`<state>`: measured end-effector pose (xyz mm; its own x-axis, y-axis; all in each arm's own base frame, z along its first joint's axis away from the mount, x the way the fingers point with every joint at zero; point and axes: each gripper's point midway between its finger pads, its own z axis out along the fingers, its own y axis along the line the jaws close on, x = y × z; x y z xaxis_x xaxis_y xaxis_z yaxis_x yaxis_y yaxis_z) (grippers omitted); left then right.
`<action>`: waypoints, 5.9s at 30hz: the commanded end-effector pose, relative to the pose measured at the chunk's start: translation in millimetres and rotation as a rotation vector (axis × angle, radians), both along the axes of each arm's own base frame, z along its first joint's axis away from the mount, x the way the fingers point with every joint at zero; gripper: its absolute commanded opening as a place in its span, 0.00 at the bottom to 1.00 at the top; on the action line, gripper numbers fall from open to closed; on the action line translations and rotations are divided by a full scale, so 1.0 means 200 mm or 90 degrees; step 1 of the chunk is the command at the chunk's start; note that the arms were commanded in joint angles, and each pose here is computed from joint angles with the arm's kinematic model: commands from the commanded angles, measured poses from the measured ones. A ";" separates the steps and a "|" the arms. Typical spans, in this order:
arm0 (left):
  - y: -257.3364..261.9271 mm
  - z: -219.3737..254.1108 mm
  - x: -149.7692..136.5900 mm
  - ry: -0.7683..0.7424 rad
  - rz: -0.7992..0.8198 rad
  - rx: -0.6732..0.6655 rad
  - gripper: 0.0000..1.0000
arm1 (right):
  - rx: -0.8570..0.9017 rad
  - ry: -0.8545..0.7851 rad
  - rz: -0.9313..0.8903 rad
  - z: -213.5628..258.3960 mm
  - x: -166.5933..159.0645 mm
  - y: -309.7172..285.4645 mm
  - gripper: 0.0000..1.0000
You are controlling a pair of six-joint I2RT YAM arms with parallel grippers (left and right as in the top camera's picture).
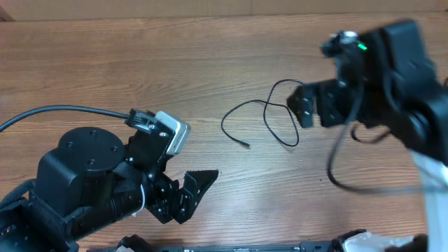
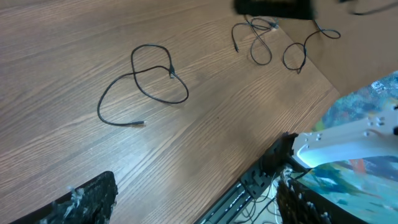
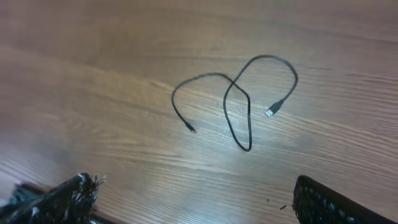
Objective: Untangle cables
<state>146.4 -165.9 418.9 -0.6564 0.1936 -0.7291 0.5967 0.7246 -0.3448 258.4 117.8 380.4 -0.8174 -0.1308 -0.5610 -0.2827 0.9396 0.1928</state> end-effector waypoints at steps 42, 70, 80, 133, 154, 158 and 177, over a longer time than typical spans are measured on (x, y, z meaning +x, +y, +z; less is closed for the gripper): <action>0.00 0.05 0.01 -0.003 0.021 -0.029 0.88 | -0.125 0.047 -0.130 -1.39 0.37 -0.11 1.00; -0.01 0.06 0.01 0.003 0.028 -0.043 0.87 | -0.063 0.110 -0.126 -1.56 0.43 -0.09 0.04; -0.01 0.07 0.01 0.002 0.026 -0.045 0.87 | 0.090 0.045 -0.042 -1.28 0.57 0.15 0.04; 0.15 0.03 0.27 -0.074 0.204 0.060 0.97 | -0.119 -0.627 -0.382 1.04 0.43 -0.97 0.04; 0.37 0.15 0.46 -0.182 0.393 0.113 1.00 | -0.218 -0.492 -0.568 0.72 0.48 -1.64 0.04; 0.37 0.12 0.46 -0.166 0.399 0.116 1.00 | -0.231 -0.488 -0.605 0.68 0.49 -1.82 0.04; 0.16 0.02 0.46 -0.086 0.300 0.082 1.00 | -0.156 -0.213 -0.717 -0.16 0.57 -2.43 0.04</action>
<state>244.6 -124.0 420.5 -0.5806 0.0119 -0.8141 0.1935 0.9732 -0.1239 369.2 -361.9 365.6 -0.3688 0.3729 -0.8514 0.7055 0.7087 0.0048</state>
